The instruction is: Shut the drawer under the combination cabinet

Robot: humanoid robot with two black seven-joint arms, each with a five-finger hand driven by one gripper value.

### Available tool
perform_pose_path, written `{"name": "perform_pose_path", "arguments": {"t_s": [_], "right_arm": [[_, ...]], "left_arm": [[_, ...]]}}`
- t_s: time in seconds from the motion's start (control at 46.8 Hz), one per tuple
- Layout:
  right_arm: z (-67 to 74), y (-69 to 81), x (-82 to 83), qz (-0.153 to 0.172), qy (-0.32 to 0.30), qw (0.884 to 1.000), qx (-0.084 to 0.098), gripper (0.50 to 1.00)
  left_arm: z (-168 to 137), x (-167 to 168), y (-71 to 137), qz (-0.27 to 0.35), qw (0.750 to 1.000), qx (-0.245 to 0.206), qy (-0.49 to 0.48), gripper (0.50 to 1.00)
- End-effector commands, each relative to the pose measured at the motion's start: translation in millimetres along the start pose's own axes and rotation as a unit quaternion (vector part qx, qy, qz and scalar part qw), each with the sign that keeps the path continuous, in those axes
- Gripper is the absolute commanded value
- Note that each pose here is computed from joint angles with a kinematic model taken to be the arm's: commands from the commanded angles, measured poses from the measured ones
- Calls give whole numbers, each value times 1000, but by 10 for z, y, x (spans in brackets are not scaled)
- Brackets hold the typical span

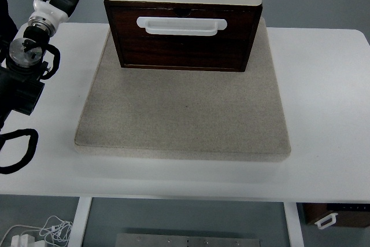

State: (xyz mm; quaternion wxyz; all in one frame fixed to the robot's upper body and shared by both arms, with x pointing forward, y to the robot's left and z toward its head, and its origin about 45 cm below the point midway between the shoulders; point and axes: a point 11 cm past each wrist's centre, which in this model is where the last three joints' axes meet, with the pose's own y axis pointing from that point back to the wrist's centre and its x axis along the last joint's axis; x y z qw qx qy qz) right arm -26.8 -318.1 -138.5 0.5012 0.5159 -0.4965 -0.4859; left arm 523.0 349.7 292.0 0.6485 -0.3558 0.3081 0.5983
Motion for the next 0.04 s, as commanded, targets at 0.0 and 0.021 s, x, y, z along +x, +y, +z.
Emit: {"name": "perform_pose_path", "arguments": {"t_s": [0.0,0.021], "right_arm": [[-4,0,1,0,0,1000,0,952],[-4,0,1,0,0,1000,0,952]], "left_arm": [[1,24,7,4,1000,-1,0,999],[5,39,11,7,1000,-1,1,999]]}}
